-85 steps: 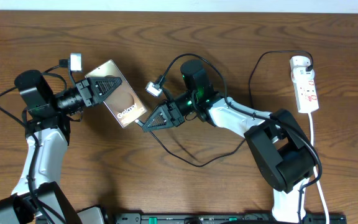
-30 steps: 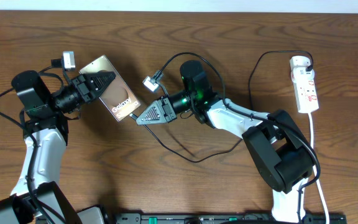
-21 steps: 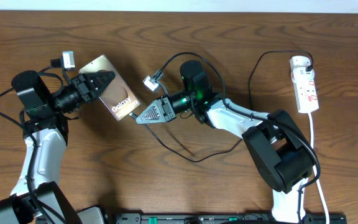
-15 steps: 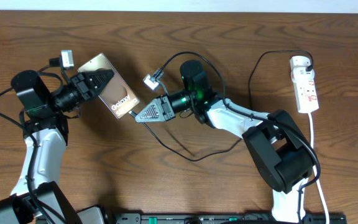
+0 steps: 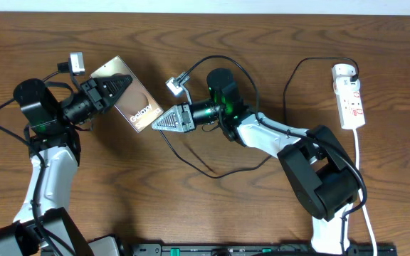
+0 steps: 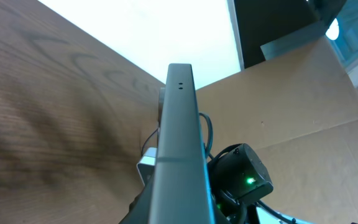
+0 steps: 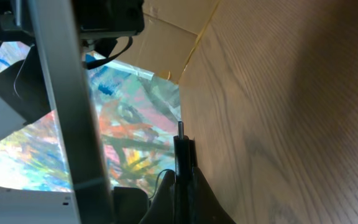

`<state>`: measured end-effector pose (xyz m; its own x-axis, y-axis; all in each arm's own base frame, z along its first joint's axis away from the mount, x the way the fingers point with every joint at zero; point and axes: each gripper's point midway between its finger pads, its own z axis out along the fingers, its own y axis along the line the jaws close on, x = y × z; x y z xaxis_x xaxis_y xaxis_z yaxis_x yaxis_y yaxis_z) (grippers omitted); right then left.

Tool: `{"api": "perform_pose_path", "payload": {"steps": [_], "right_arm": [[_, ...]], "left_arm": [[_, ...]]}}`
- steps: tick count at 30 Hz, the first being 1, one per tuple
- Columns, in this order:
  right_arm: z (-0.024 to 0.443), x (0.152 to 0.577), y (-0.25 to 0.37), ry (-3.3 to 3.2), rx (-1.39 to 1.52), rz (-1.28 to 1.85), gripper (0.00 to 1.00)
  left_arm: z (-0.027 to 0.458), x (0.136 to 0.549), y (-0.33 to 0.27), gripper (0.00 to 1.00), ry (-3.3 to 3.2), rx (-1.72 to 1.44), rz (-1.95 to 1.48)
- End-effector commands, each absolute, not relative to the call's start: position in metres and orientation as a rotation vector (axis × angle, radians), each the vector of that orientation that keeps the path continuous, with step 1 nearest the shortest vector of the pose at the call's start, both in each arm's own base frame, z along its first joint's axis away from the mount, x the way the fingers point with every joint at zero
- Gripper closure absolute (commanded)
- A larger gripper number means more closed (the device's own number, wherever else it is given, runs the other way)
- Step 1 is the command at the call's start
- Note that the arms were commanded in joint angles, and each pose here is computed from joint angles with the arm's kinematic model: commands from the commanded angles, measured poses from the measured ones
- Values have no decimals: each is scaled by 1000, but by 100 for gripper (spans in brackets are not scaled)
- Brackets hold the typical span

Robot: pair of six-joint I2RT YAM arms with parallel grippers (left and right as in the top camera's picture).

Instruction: Plug charger to phone and switch on socket

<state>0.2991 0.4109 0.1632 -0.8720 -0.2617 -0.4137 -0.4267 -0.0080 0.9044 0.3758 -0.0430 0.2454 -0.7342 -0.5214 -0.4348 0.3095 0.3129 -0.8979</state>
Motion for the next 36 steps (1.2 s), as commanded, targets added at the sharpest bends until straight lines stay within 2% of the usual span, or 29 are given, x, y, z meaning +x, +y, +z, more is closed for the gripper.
{"api": "perform_pose_path", "payload": {"steps": [1,6,16,20,24,36], "right_arm": [[170,310,405,2130,-691,2024,99],[170,325,392,2140,-631,2020,99],[170,324,388,2158,-625,2044,99],[149,330,379,2289,-506,2008,99],[95,338,353,2535,-321,1784,99],[67,354,303,2620,-303,1590,99]], "left_arm": [[254,375,-38,93,1858,-183,-1504],[259,377,-22,92,1832,-226,-1487],[260,374,-4,93,1818,-256,-1474],[260,371,-3,93,1820,-246,-1486],[261,368,-6,93,1826,-220,-1508],[261,366,-8,93,1829,-208,-1516]]}}
